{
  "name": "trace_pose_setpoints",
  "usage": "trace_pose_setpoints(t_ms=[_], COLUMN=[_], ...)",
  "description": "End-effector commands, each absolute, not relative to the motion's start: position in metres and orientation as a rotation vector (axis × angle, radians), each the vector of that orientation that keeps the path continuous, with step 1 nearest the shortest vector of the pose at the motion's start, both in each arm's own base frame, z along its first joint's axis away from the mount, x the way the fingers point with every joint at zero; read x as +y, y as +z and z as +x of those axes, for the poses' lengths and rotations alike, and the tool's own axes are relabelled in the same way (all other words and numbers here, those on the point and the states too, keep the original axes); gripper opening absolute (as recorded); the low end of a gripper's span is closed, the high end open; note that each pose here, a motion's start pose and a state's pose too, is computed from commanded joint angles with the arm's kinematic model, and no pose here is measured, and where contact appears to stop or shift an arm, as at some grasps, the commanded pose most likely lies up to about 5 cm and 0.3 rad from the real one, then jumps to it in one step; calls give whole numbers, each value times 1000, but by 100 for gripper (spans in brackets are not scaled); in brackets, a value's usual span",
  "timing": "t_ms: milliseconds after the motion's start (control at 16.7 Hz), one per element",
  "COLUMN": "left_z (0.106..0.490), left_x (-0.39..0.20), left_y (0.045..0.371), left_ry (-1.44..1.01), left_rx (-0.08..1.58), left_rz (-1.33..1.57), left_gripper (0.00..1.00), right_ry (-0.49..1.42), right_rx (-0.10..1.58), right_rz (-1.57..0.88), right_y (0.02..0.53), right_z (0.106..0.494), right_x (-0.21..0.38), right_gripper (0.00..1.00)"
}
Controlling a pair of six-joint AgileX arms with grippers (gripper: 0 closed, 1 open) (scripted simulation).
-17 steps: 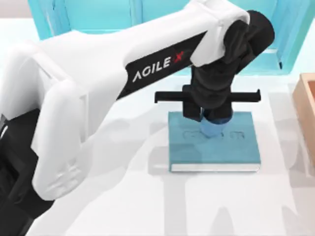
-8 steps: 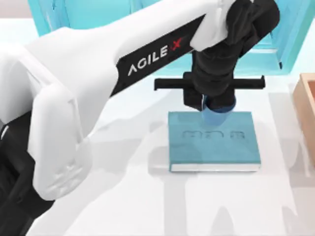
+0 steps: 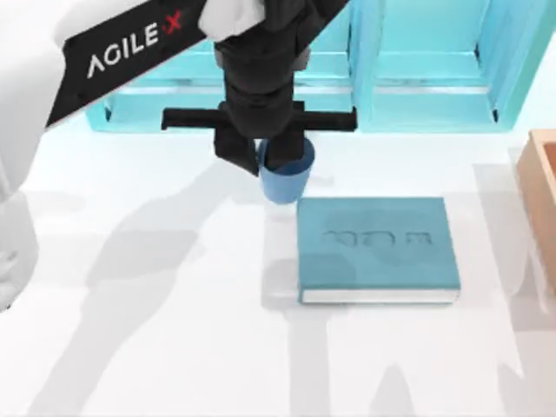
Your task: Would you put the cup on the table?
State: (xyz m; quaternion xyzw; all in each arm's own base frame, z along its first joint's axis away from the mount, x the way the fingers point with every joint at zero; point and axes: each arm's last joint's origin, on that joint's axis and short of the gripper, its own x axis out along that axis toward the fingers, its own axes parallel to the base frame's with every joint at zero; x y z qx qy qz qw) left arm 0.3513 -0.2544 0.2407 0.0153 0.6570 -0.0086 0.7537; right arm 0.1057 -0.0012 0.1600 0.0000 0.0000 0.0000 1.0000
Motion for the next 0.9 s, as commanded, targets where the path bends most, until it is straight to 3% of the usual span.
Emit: trace_pose_setpoints(t_ms=[420,900], left_z=[331,324], left_x=[-108,-90], left_y=[241,241], left_ry=[-31,-42], left_rx=[1522,1521], left_rz=[-3,-9], left_gripper=[0,0], right_ry=[0,0], right_rx=[0,0], right_rz=[0,0], right_y=[160,160], right_z=[106,106], right_x=[-1,-1], right_gripper=[100,100])
